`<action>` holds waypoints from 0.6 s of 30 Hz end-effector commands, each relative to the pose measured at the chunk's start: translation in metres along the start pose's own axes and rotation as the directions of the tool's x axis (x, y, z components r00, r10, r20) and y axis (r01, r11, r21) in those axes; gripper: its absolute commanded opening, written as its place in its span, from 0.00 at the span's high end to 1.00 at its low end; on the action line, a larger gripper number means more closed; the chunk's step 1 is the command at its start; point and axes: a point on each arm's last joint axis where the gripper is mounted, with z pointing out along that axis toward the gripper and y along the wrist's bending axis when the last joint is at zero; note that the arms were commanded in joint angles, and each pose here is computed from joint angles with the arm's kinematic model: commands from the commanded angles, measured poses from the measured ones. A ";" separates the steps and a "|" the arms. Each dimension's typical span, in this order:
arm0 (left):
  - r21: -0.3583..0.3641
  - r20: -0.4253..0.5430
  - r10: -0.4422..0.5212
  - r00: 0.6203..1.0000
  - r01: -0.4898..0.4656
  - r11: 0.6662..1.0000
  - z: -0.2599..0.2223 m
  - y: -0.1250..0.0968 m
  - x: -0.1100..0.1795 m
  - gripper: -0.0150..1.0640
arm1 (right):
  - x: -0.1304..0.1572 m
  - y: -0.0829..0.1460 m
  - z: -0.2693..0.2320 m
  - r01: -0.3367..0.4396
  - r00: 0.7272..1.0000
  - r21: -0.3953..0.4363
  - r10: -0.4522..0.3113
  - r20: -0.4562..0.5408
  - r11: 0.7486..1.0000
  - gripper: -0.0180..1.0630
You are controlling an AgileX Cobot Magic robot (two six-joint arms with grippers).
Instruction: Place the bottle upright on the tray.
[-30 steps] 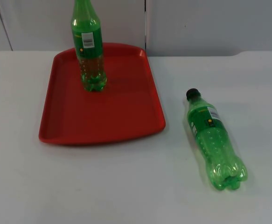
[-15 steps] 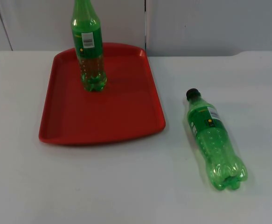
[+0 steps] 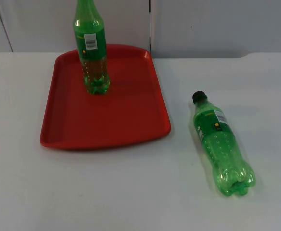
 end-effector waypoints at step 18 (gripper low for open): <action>0.012 0.011 -0.037 0.999 0.037 0.999 0.000 -0.001 0.000 0.01 | -0.001 0.000 -0.001 -0.001 1.000 0.009 0.001 0.012 1.000 0.01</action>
